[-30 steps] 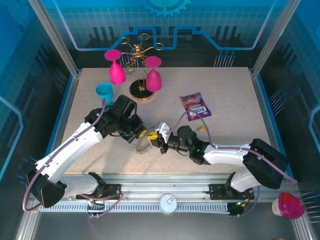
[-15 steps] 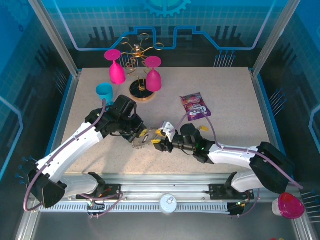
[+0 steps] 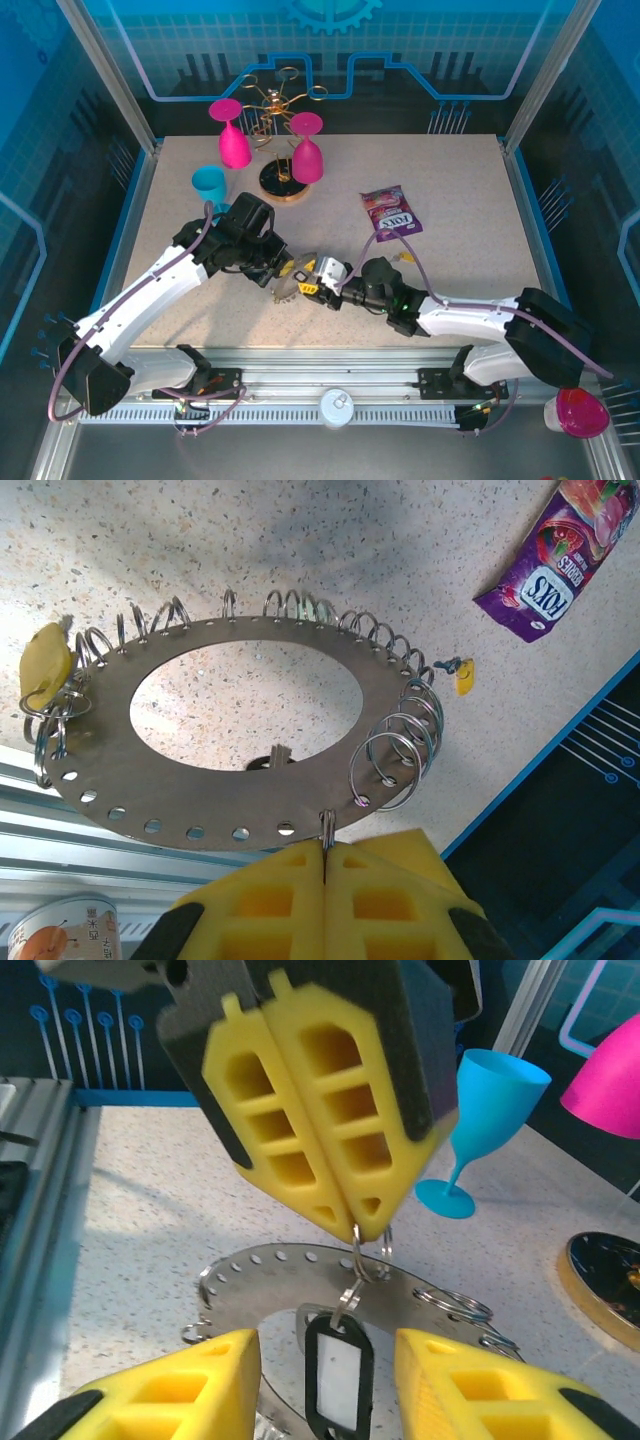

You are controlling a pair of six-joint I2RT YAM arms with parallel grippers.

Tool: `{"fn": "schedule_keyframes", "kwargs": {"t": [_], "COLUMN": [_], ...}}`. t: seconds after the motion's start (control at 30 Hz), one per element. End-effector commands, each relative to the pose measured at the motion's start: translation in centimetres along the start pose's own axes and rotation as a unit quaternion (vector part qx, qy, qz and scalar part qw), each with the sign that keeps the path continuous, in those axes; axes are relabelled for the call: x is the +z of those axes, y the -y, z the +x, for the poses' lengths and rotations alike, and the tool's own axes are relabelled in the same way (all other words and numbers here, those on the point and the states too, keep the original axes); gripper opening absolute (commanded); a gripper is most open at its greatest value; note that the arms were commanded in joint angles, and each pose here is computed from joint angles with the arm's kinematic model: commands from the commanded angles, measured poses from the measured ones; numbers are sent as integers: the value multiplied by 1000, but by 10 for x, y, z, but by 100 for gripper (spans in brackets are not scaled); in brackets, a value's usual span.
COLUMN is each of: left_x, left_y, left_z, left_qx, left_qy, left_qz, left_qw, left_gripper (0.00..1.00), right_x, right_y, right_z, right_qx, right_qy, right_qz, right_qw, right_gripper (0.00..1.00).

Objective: Put the keys on the keyring

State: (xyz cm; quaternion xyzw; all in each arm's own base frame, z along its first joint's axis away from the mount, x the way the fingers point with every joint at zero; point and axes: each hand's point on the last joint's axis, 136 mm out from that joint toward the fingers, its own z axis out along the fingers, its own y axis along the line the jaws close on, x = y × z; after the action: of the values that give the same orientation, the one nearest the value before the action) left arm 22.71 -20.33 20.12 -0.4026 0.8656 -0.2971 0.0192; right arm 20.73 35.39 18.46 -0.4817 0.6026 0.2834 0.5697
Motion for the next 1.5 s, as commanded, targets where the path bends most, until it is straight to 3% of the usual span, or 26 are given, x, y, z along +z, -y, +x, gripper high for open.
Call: {"fn": "schedule_keyframes", "kwargs": {"t": [0.0,0.57,0.9,0.97,1.07,1.1,1.17,1.23,1.3,1.4,1.47], "left_x": [0,1,0,0,-1,-3,-12,-28,-45,-65,-65], "left_y": [2,3,3,4,12,16,23,26,35,55,65], "left_z": [3,4,5,4,0,-3,-15,-29,-41,-46,-41], "left_qx": [-10,-13,-17,-16,3,13,42,82,162,328,444], "left_qy": [-12,-15,-17,-15,-2,8,53,109,168,233,251], "left_qz": [9,12,13,15,47,64,101,118,129,144,146], "left_qw": [1000,1000,1000,1000,999,998,993,984,964,904,848], "left_gripper": [0,0,0,0,0,14,52,65,75,76,76], "right_x": [7,24,30,29,28,27,25,21,17,9,2], "right_y": [10,13,14,14,14,14,14,14,13,13,13], "right_z": [-20,-34,-31,-29,-27,-28,-27,-27,-25,-25,-24], "right_qx": [-31,-35,-45,-48,-51,-53,-49,-41,-34,-17,-4], "right_qy": [32,62,56,54,52,52,51,52,49,42,32], "right_qz": [27,32,35,36,36,35,29,17,1,-36,-68], "right_qw": [999,997,997,997,997,997,997,998,998,998,997], "right_gripper": [40,32,10,1,0,0,0,0,0,0,0]}}
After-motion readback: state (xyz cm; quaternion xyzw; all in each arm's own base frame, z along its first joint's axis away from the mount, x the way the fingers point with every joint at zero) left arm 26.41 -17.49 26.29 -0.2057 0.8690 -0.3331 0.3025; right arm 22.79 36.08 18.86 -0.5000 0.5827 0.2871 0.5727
